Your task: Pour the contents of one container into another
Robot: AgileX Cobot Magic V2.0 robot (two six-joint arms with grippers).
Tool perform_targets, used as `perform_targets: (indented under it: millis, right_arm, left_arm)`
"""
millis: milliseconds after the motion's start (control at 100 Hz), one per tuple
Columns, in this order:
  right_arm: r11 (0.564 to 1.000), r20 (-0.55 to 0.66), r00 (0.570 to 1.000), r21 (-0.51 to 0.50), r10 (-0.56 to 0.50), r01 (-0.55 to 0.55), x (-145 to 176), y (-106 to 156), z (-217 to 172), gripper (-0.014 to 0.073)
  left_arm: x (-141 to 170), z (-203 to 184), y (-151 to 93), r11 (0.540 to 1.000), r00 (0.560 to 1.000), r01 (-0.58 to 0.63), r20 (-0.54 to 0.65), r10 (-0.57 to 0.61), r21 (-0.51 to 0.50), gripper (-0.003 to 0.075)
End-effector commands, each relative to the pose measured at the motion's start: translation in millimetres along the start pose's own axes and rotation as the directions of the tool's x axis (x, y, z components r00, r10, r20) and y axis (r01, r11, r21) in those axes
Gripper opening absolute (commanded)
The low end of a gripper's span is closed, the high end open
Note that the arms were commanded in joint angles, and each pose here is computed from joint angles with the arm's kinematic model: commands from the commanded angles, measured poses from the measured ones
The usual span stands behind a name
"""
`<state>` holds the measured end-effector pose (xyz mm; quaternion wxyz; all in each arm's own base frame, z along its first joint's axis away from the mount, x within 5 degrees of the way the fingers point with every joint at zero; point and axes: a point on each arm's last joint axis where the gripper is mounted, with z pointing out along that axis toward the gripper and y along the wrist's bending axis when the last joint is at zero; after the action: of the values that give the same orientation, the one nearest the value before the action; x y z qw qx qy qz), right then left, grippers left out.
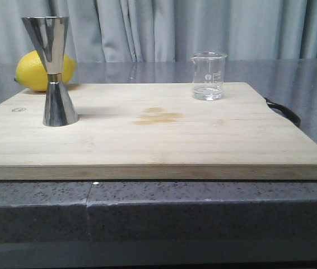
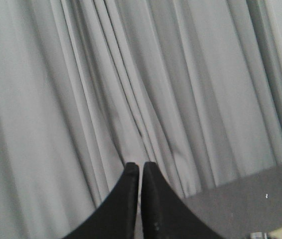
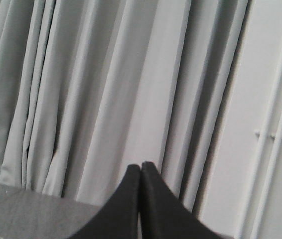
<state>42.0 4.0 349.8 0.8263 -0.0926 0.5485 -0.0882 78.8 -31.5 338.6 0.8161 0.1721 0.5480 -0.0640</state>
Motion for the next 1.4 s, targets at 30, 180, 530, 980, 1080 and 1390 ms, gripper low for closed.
perform_targets:
  millis: [30, 180, 530, 980, 1080, 1390]
  right_arm:
    - [1.0, 0.02, 1.0, -0.009, -0.016, 0.016, 16.3, 6.4, -12.3, -0.0069]
    - [1.0, 0.01, 1.0, -0.012, -0.016, 0.016, 33.1, 11.2, -21.8, -0.0069]
    - [1.0, 0.007, 1.0, -0.015, -0.015, 0.016, 37.1, 12.5, -23.2, -0.0069]
    - [1.0, 0.007, 1.0, -0.015, -0.015, 0.016, 37.1, 12.5, -23.2, -0.0069]
    - [1.0, 0.007, 1.0, -0.015, -0.015, 0.016, 37.1, 12.5, -23.2, -0.0069]
    - [1.0, 0.007, 1.0, -0.015, -0.015, 0.016, 37.1, 12.5, -23.2, -0.0069]
  left_arm:
    - [18.8, -2.7, 2.0, 0.995, 0.998, -0.056, -0.017, 0.055, -0.083, -0.0019]
    - [45.7, -9.6, -3.3, 0.994, 0.994, -0.077, -0.087, 0.071, -0.076, -0.0019]
    - [51.1, -11.0, -4.8, 0.994, 0.992, -0.081, -0.104, 0.074, -0.067, -0.0019]
    - [53.8, -11.2, -2.6, 0.995, 0.989, 0.007, -0.144, -0.021, -0.097, -0.0019]
    - [54.5, -11.6, -1.5, 0.994, 0.99, 0.003, -0.142, -0.019, -0.112, -0.0019]
    - [57.4, -20.3, -12.3, 0.995, 0.99, 0.096, 0.109, -0.091, -0.038, -0.0019]
